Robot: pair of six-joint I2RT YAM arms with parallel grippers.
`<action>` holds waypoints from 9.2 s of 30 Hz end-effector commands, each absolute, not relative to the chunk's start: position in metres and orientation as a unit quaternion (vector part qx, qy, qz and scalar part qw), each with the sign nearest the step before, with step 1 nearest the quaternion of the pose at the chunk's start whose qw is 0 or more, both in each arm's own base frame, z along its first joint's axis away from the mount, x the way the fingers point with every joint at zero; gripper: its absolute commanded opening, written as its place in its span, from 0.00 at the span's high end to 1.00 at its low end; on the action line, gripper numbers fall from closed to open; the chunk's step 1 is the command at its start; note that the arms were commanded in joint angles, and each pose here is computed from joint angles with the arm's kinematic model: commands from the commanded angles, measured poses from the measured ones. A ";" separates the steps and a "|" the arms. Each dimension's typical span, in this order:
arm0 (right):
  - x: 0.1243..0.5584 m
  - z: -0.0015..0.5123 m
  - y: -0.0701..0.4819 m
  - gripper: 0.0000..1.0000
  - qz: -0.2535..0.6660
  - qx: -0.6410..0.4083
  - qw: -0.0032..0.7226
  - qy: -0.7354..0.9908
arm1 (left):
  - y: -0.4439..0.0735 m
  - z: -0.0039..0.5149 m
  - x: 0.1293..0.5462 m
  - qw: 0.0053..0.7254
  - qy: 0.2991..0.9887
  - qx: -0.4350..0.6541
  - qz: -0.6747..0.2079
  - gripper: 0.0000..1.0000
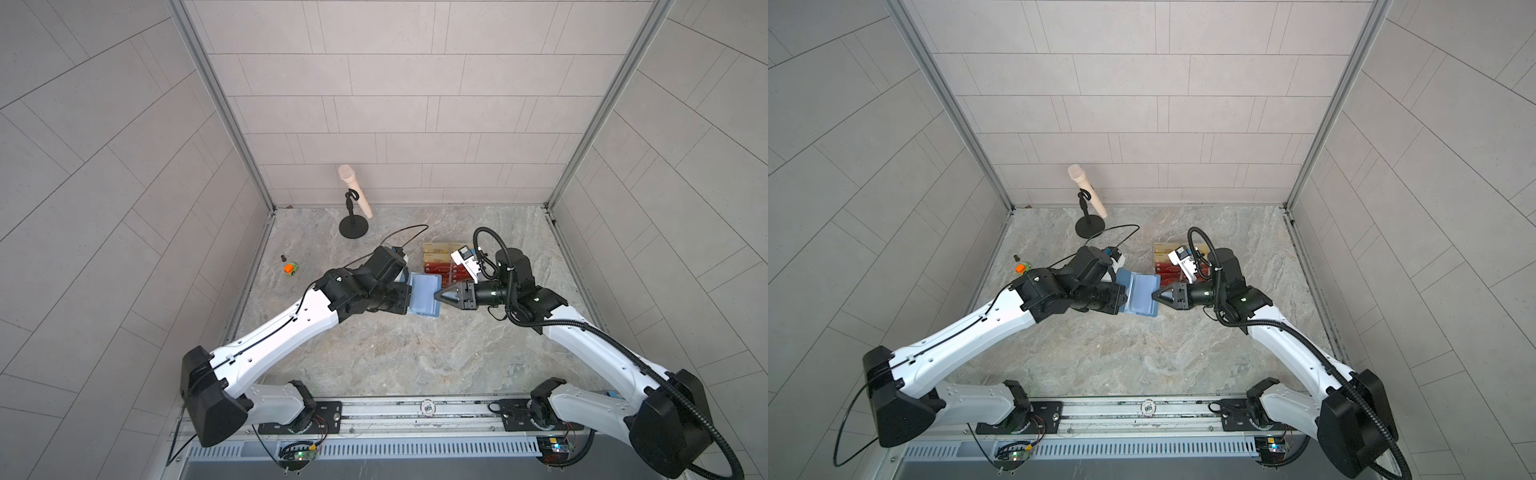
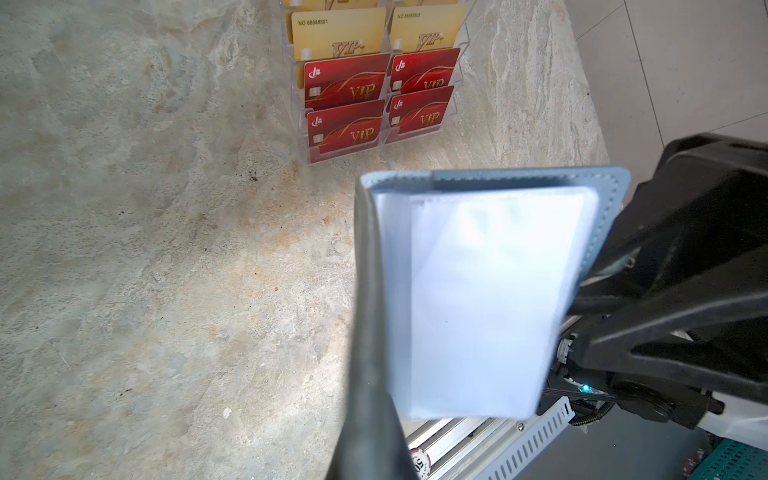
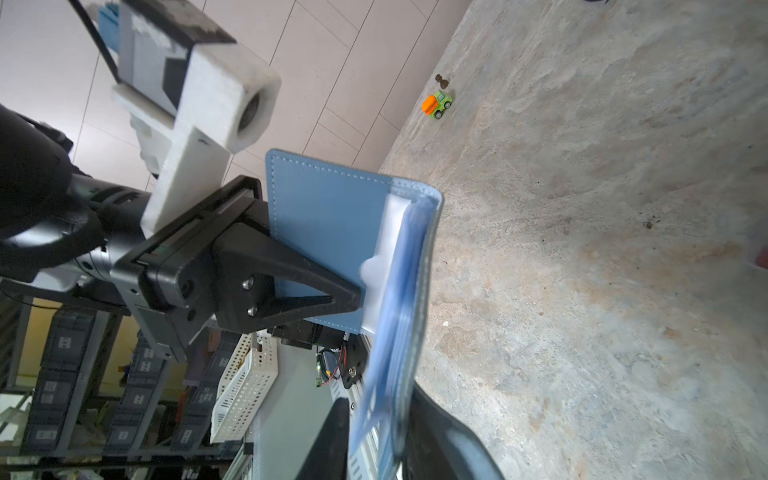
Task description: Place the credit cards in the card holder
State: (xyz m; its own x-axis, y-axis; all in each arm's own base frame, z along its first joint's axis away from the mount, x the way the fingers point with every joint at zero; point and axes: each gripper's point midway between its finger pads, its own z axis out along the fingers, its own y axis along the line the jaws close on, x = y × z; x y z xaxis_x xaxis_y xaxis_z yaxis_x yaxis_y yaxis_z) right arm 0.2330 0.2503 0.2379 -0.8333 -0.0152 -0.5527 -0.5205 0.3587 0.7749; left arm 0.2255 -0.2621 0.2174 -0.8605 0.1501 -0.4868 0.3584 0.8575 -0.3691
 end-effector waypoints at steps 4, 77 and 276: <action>0.232 0.234 0.231 0.59 0.476 -0.161 0.258 0.825 | -0.273 0.195 0.229 0.213 0.936 0.114 -0.257 0.99; 0.280 0.068 0.335 0.83 0.392 -0.165 0.120 0.897 | -0.265 0.095 0.244 0.171 0.940 0.049 -0.292 0.89; 0.252 0.034 0.283 0.38 0.245 -0.072 0.067 0.965 | -0.204 0.022 0.205 0.118 0.967 0.007 -0.226 0.85</action>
